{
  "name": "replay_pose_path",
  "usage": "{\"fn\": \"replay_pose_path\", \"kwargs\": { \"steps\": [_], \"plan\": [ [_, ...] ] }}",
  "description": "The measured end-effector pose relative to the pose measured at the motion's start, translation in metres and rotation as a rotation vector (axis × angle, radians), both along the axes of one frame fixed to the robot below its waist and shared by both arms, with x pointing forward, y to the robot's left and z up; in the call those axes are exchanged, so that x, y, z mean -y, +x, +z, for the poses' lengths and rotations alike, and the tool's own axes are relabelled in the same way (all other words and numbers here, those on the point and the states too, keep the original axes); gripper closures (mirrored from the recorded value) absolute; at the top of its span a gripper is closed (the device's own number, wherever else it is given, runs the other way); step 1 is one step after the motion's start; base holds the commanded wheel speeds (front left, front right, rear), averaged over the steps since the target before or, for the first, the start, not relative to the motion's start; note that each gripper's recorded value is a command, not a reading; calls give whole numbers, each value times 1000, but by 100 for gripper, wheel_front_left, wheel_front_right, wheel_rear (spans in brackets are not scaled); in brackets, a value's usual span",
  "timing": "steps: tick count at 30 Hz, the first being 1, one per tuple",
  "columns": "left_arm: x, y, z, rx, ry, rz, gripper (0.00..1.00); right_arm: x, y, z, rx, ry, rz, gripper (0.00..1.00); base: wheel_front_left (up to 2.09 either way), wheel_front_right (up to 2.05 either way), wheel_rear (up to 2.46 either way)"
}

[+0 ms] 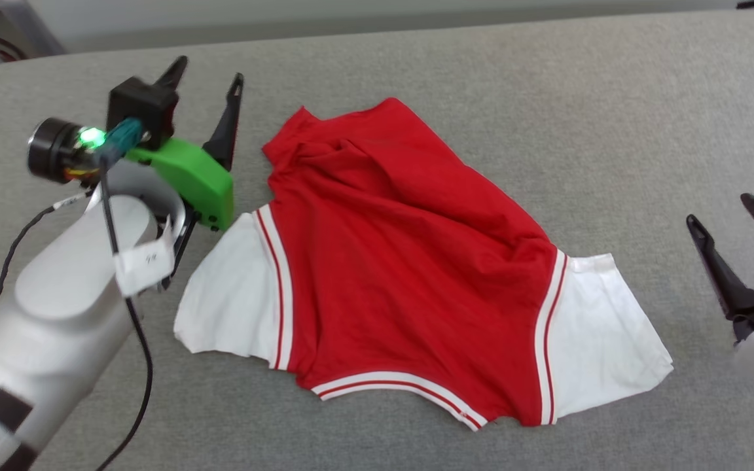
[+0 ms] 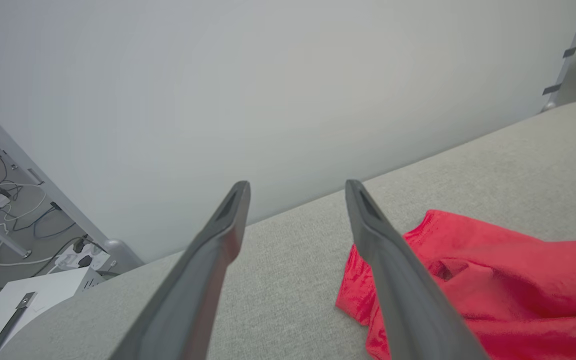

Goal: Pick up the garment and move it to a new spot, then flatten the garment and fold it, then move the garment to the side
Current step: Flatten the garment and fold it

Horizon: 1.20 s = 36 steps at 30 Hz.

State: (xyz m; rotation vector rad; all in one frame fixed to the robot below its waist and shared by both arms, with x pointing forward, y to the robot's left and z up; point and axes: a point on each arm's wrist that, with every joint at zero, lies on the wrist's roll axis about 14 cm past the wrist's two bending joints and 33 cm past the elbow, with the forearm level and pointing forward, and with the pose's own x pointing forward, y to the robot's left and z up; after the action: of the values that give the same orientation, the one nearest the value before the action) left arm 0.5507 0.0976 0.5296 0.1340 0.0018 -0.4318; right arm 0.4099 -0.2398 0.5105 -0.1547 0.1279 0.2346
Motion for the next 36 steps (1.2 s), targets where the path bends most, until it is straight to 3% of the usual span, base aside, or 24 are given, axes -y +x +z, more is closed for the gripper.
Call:
{"fn": "replay_pose_path", "kwargs": {
  "steps": [7, 18, 23, 26, 35, 36],
  "plan": [
    [-51, -66, 25, 143, -23, 202, 0, -15, 0, 20, -85, -120, 119, 0, 0, 0, 0],
    [-99, -144, 19, 174, -34, 411, 0, -12, -51, -58, -700, -195, 169, 0, 0, 0, 0],
    [-106, -153, 15, 177, -43, 458, 0, -15, -62, -86, -832, -196, 177, 0, 0, 0, 0],
    [-107, -156, 5, 157, -49, 473, 0, -18, -71, -121, -924, -185, 173, 0, 0, 0, 0],
    [-115, -154, -6, 136, -38, 494, 0, -14, -88, -165, -1038, -201, 168, 0, 0, 0, 0],
    [-116, -154, -7, 135, -36, 498, 0, -14, -87, -165, -1029, -188, 165, 9, 0, 0, 0]
  ]
}}
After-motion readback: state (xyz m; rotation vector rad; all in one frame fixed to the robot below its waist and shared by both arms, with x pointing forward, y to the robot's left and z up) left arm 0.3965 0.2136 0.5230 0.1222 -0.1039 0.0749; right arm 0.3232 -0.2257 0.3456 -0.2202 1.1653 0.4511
